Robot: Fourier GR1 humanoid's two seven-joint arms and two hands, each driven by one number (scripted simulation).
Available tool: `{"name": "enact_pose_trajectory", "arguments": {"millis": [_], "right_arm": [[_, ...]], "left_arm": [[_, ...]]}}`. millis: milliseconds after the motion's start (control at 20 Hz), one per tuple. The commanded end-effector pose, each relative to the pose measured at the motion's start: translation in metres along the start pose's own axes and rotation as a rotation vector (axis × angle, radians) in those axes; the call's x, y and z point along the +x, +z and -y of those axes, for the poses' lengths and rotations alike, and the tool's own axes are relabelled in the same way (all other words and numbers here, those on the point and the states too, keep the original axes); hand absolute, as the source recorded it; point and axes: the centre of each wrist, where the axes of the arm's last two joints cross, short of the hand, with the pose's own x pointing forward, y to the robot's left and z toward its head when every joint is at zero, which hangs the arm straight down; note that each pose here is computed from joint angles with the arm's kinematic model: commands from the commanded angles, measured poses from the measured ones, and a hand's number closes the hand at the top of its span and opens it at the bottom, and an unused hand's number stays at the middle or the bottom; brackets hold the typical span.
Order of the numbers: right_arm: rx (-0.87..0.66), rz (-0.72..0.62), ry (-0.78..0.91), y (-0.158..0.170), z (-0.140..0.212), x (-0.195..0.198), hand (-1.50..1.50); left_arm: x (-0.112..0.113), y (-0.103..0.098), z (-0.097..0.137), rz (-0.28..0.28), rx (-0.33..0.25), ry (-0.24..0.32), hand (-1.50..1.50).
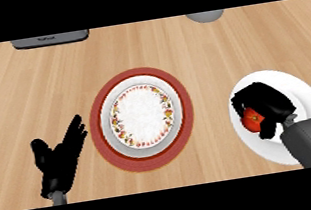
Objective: Pick the tomato from the plate and place it in the plate
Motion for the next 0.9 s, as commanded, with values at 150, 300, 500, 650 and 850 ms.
{"name": "enact_pose_trajectory", "arguments": {"millis": [150,300,500,650,850], "right_arm": [[-0.375,-0.055,-0.238,-0.059,0.004,0.115,1.5],[-0.51,-0.134,-0.275,-0.058,0.016,0.128,1.5],[-0.674,-0.251,-0.365,-0.055,0.025,0.143,1.5],[-0.761,-0.332,-0.425,-0.054,0.026,0.157,1.5],[-0.921,-0.407,-0.553,-0.051,0.032,0.18,1.5]], "left_arm": [[-0.007,0.002,-0.003,-0.039,0.008,-0.003,0.0],[-0.007,0.0,0.002,-0.036,-0.004,0.002,0.0],[-0.006,-0.001,0.003,-0.034,-0.015,0.0,0.0],[-0.002,-0.004,0.003,-0.02,-0.015,-0.003,0.0],[-0.003,-0.005,0.015,-0.02,-0.056,-0.003,0.0]]}}
